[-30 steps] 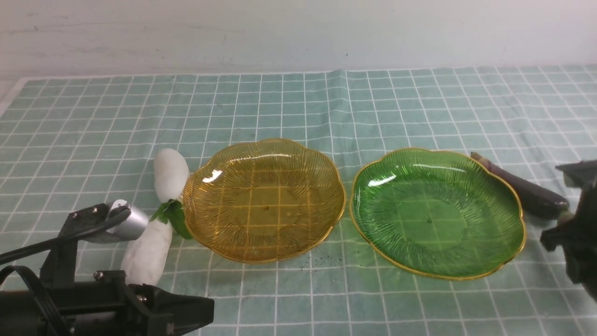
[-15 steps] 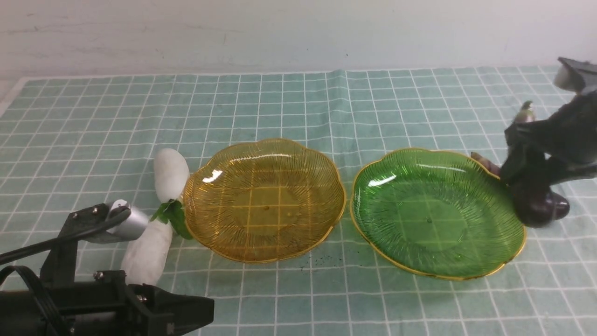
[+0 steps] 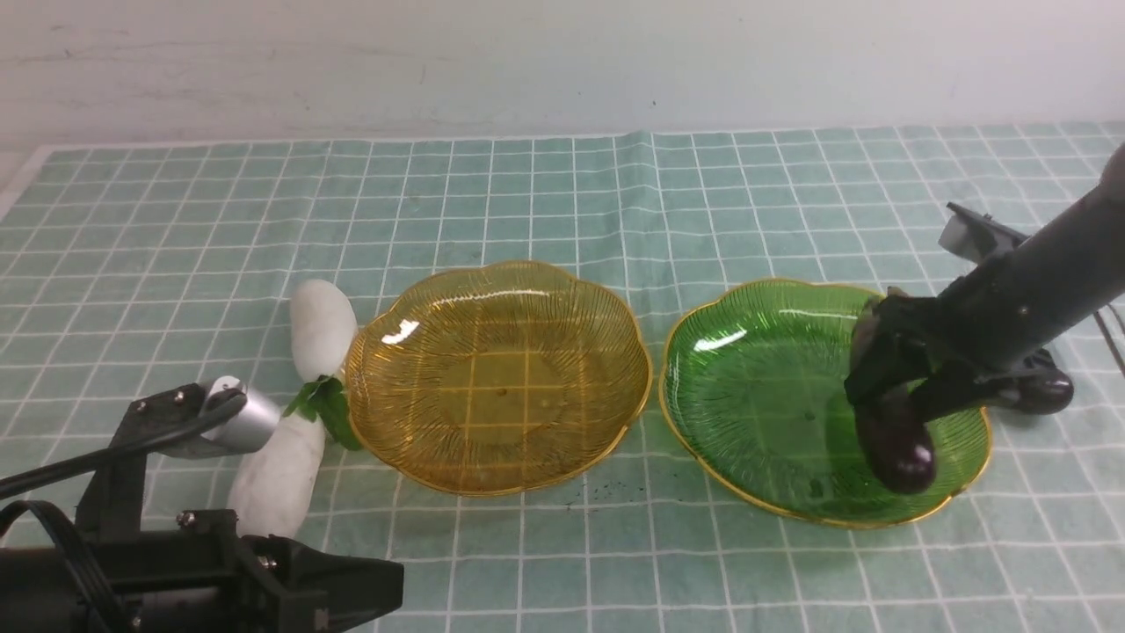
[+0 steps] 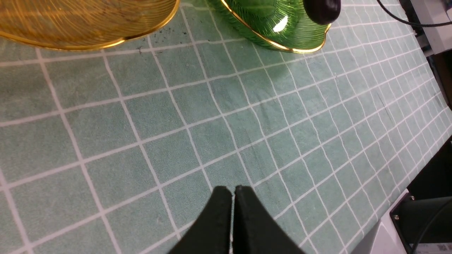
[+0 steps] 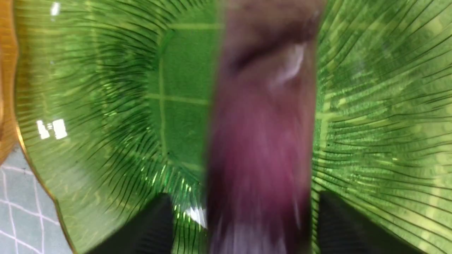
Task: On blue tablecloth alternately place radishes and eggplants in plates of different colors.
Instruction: 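Put the eggplants into the green plate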
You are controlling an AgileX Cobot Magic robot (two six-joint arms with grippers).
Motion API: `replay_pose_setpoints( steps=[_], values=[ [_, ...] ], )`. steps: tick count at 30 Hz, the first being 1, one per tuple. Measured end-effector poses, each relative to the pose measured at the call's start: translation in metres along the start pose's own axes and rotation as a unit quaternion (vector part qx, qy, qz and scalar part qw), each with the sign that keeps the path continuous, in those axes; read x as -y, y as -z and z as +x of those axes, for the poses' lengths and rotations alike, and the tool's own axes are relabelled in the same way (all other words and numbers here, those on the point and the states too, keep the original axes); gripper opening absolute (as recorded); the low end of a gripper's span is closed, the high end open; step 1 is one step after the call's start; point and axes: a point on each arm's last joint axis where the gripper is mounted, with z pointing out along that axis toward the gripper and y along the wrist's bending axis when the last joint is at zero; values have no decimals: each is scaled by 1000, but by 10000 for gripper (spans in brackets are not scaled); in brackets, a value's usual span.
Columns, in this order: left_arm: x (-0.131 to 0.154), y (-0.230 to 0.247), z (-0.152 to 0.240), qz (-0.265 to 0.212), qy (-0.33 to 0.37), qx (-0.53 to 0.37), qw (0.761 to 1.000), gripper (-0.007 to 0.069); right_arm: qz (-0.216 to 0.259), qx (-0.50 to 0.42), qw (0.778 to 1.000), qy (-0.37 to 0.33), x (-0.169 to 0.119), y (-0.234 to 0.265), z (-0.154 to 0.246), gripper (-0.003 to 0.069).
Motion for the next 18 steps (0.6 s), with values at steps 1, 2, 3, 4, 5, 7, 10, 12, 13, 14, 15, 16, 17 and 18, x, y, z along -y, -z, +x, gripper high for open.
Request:
replay_pose_setpoints(
  steps=[1,2,3,4,5,7,10,12,13,14,15,16,17,18],
  values=[
    [0,0,0,0,0,0,1000,-7,0,1,1000,0,0,0,0,593],
    [0,0,0,0,0,0,1000,-7,0,2,1000,1,0,0,-1,629],
    [0,0,0,0,0,0,1000,-7,0,3,1000,1,0,1,-1,629],
    [0,0,0,0,0,0,1000,-7,2,4,1000,5,0,2,-2,662],
    [0,0,0,0,0,0,1000,-7,9,5,1000,11,0,3,-4,676],
    [0,0,0,0,0,0,1000,-7,30,5,999,29,1,9,-8,687],
    [0,0,0,0,0,0,1000,-7,80,5,995,66,3,24,-17,690],
    [0,0,0,0,0,0,1000,-7,111,2,990,85,4,34,-22,691],
    [0,0,0,0,0,0,1000,-7,133,1,986,98,6,40,-25,691],
    [0,0,0,0,0,0,1000,-7,143,0,984,104,6,42,-26,689],
    [0,0,0,0,0,0,1000,-7,164,-1,980,116,9,46,-28,687],
    [0,0,0,0,0,0,1000,-7,170,-3,978,119,10,47,-28,687],
    [0,0,0,0,0,0,1000,-7,194,-5,972,131,13,50,-29,680],
    [0,0,0,0,0,0,1000,-7,199,-6,971,133,14,50,-29,680]
  ],
)
